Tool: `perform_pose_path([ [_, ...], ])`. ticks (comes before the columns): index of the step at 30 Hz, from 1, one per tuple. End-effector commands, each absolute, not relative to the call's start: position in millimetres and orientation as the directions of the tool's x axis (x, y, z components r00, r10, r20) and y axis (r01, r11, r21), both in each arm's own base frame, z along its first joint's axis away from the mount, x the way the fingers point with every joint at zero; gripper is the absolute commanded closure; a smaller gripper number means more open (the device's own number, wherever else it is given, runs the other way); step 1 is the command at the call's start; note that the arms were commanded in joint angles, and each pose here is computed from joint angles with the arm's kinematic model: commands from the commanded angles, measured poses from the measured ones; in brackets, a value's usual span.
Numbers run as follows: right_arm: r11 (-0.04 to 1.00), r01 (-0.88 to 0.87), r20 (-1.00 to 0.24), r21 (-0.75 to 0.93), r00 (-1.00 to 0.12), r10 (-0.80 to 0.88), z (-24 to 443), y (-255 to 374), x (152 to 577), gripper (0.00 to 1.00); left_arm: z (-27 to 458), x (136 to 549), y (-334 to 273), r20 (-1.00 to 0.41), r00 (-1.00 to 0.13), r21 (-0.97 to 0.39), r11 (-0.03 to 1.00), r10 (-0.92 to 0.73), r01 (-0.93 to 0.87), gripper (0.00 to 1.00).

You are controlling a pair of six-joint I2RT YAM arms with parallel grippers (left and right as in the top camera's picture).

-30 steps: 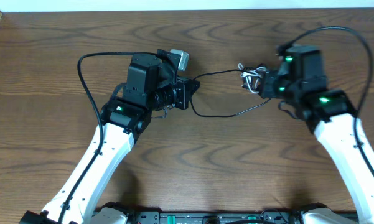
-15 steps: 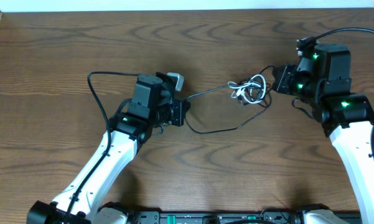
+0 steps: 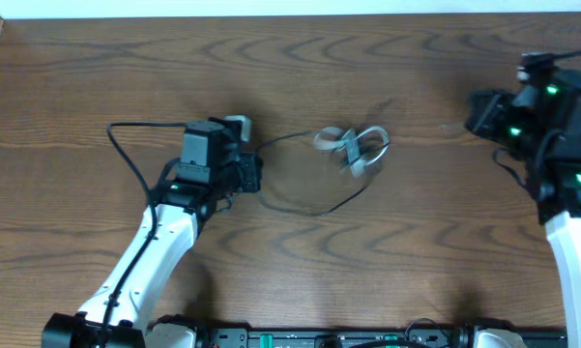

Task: Untangle cables

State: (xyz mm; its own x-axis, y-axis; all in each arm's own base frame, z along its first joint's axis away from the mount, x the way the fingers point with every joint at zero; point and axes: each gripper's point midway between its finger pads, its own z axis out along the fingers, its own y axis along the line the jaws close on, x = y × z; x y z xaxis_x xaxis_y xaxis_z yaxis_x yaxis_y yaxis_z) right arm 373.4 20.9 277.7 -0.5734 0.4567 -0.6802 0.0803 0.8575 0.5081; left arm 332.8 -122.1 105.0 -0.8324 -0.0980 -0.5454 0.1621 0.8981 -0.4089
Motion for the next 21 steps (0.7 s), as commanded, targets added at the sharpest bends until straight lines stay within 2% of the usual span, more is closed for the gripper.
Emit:
perform_pose_path([
  [1, 0.852, 0.121, -0.703, 0.510, -0.512, 0.494, 294.6, -0.6, 363.4, 0.99, 98.5, 336.3, -101.6, -0.536, -0.831, -0.394, 0.915, -0.150, 0.089, 0.92],
  [4, 0.847, 0.142, -0.696, 0.513, -0.509, 0.507, 294.8, -10.2, 356.6, 0.99, 99.2, 338.2, -96.9, -0.538, -0.827, -0.398, 0.914, -0.163, 0.078, 0.92],
  [10, 0.853, 0.036, -0.671, 0.521, -0.601, 0.435, 281.9, 9.7, 355.1, 0.99, 107.4, 340.9, -108.1, -0.553, -0.818, -0.443, 0.887, -0.158, 0.128, 0.92],
  [11, 0.848, 0.031, -0.661, 0.529, -0.612, 0.435, 279.2, 11.8, 355.7, 0.95, 109.8, 341.2, -111.6, -0.556, -0.816, -0.457, 0.878, -0.156, 0.144, 0.92],
  [13, 0.842, 0.012, -0.645, 0.539, -0.637, 0.422, 273.3, 17.0, 356.9, 0.70, 115.3, 342.6, -117.9, -0.566, -0.810, -0.482, 0.859, -0.154, 0.173, 0.92],
  [18, 0.844, -0.024, -0.599, 0.535, -0.715, 0.359, 250.6, 37.7, 357.9, 0.58, 125.9, 345.4, -127.6, -0.571, -0.801, -0.536, 0.820, -0.178, 0.199, 0.92],
  [21, 0.844, -0.051, -0.566, 0.533, -0.763, 0.312, 236.2, 57.7, 357.2, 0.56, 132.0, 345.3, -134.4, -0.577, -0.798, -0.561, 0.795, -0.175, 0.232, 0.92],
])
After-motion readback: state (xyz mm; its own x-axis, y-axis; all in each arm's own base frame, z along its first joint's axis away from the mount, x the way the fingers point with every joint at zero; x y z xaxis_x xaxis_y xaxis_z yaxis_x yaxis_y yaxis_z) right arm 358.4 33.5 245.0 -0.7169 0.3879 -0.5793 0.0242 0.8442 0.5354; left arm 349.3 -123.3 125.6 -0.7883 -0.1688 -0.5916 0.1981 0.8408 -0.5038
